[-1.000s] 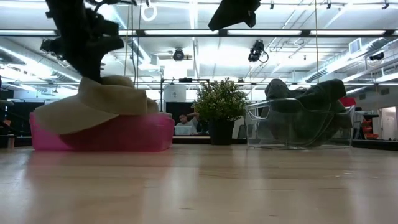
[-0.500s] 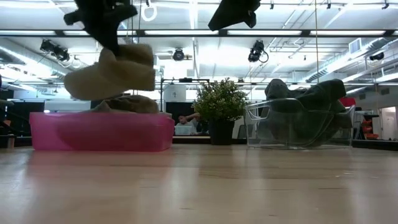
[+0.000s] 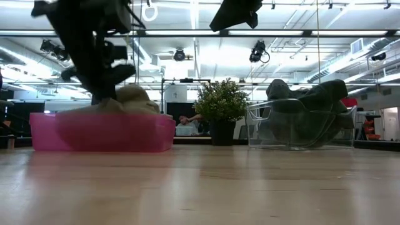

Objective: Pick & Place hat
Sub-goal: Put the brown cap into the red bin

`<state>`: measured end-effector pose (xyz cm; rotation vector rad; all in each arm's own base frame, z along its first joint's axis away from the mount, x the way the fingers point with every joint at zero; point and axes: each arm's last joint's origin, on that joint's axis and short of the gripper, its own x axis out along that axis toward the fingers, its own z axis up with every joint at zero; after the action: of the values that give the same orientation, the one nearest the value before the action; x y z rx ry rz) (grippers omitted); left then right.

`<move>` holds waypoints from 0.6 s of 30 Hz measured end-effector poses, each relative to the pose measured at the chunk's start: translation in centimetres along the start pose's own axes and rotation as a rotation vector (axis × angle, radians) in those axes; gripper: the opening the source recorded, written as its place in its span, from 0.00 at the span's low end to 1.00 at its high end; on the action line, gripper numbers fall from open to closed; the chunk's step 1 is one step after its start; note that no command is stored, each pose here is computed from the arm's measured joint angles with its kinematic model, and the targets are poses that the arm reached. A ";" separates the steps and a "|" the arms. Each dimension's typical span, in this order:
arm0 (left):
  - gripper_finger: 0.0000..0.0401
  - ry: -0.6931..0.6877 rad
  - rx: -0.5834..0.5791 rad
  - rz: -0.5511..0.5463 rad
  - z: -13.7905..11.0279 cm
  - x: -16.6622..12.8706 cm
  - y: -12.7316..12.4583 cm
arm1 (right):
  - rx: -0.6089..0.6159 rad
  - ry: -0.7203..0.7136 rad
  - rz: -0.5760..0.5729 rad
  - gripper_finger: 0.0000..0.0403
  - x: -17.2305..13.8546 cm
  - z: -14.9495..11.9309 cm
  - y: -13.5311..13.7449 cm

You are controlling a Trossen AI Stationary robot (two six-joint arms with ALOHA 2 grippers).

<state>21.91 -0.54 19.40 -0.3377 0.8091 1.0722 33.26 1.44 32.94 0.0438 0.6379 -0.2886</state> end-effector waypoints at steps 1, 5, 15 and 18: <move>0.05 0.007 -0.004 -0.016 -0.4 0.5 0.0 | 0.000 0.000 0.000 0.11 0.0 0.0 0.0; 0.08 0.028 0.013 -0.017 -1.6 1.7 0.6 | -0.004 0.000 0.000 0.11 0.0 0.0 0.0; 0.19 0.058 0.128 -0.119 1.2 -2.7 0.1 | -0.024 -0.053 -0.023 0.11 -2.9 0.5 -0.4; 0.22 0.072 0.188 -0.100 2.8 -5.5 0.7 | -0.015 -0.109 -0.010 0.11 -5.3 0.9 -0.6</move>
<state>21.15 -2.06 25.34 -0.2554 0.9403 0.8872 29.59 2.09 36.80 0.0108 0.5326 -0.2942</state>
